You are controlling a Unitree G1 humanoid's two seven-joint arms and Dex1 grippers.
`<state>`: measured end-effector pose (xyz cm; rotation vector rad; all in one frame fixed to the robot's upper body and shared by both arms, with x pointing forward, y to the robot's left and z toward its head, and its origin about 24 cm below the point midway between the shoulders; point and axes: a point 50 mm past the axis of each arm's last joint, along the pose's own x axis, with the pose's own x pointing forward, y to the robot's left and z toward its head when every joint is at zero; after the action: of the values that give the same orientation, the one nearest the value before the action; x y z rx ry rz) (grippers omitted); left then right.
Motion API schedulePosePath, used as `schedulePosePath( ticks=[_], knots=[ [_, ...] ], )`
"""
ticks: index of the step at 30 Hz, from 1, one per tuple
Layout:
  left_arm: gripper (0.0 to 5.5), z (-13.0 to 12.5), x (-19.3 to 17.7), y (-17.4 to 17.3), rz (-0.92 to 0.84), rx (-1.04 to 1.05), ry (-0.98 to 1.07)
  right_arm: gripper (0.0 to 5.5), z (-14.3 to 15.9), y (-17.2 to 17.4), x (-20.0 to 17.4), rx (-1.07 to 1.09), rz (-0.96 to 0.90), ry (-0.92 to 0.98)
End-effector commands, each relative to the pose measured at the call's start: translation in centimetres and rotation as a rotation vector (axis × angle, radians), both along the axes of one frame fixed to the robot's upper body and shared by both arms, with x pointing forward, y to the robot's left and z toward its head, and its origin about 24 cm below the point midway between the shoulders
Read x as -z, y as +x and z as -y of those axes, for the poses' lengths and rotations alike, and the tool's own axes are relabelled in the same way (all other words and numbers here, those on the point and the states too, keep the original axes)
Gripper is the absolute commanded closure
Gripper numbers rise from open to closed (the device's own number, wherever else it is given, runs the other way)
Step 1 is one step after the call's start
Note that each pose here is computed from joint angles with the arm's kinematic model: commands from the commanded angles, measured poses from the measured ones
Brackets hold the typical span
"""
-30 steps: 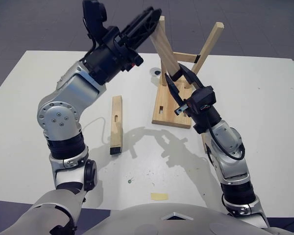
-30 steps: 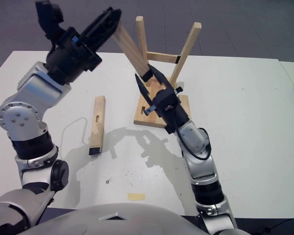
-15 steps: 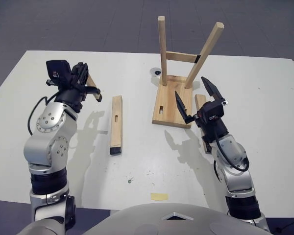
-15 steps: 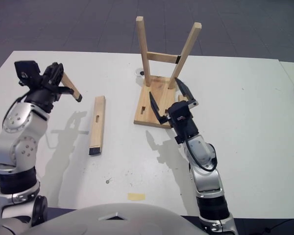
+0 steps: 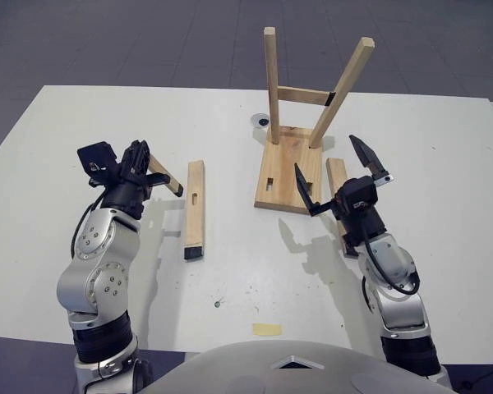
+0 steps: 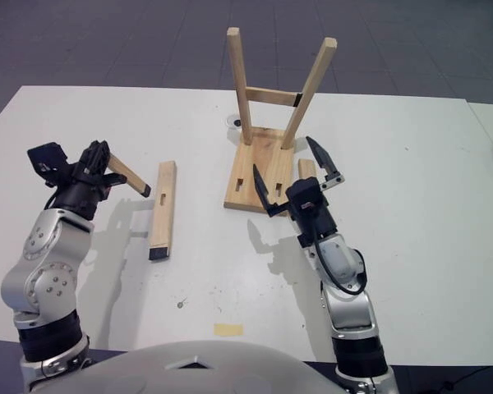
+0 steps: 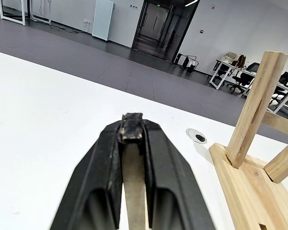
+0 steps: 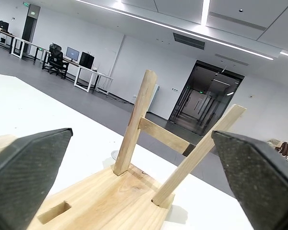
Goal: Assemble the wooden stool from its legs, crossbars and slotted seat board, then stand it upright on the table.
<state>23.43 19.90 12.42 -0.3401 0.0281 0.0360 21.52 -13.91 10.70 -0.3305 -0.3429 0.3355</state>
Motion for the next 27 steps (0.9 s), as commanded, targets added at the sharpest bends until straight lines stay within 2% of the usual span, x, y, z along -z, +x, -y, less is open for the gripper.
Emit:
schedulePosePath(
  ticks=[1,17,22,27],
  knots=[
    [5.09,0.6,-0.3,0.2,-0.003,0.014,-0.056,0.10,0.0,0.1,0.3,0.014,-0.005,0.000],
    [5.09,1.0,1.8,0.0,-0.095,0.030,-0.046,0.10,0.2,0.3,0.4,0.008,0.006,-0.054],
    [5.09,1.3,1.8,0.9,-0.070,0.044,0.018,0.10,-0.4,0.2,0.4,-0.009,0.004,-0.052],
    [5.09,0.6,1.7,1.1,-0.062,0.060,0.119,0.10,-0.3,0.4,0.3,0.002,0.014,-0.070]
  ],
)
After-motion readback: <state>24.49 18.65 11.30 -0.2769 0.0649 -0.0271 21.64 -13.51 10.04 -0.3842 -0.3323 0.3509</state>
